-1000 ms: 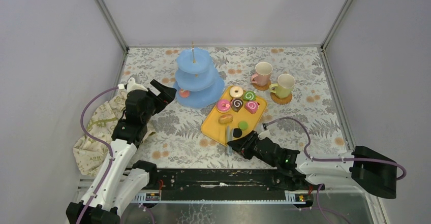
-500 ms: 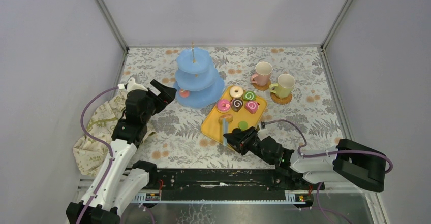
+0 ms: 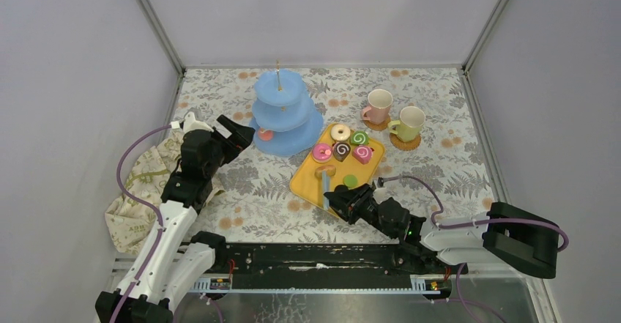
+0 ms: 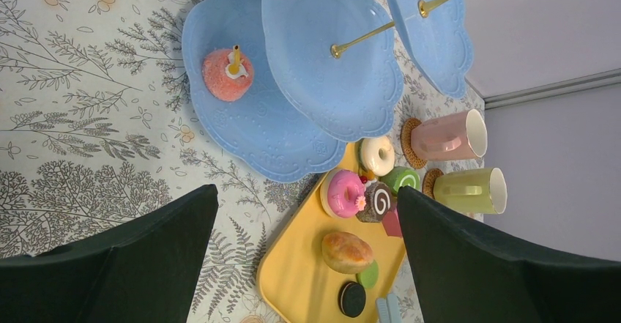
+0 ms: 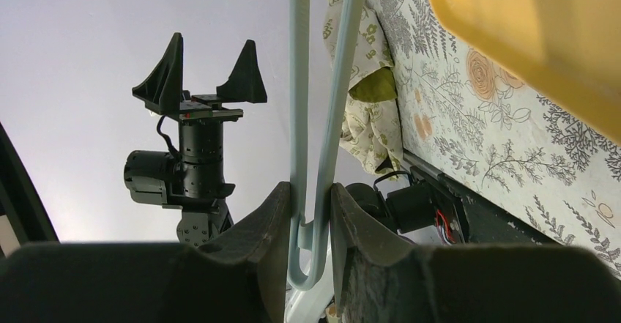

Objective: Serve the afternoon tea
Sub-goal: Pick up the desert from the tray.

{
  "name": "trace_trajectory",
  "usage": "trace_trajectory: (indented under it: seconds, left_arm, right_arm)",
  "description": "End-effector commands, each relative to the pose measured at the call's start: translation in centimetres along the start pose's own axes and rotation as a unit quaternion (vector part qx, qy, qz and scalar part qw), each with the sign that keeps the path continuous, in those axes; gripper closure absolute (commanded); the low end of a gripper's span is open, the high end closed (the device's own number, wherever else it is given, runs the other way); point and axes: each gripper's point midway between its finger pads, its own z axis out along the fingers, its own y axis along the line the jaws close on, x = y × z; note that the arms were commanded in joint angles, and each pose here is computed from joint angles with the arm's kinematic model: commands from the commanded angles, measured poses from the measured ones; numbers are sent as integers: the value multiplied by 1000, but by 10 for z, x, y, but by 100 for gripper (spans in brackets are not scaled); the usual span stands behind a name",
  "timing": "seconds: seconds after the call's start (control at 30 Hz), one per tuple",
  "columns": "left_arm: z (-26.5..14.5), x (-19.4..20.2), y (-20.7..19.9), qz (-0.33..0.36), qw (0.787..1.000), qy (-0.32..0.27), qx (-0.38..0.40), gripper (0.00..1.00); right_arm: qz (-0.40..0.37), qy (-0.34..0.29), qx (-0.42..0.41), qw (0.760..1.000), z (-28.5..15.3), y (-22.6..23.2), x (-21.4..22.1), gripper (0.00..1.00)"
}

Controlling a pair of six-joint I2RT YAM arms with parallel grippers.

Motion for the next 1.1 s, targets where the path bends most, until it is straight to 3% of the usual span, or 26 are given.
trace_trajectory:
  seconds: [0.0, 0.53, 1.07]
  left_arm:
    - [2, -5, -11, 7, 1000, -13, 28, 0]
    - [1, -4, -10, 8, 1000, -13, 27, 0]
    - [2, -4, -10, 8, 1000, -12, 27, 0]
  right_arm:
    - [27, 12, -29, 999, -2, 17, 4, 76]
    - [38, 10, -25, 999, -1, 11, 2, 67]
    - [53, -8, -22, 998, 3, -1, -8, 65]
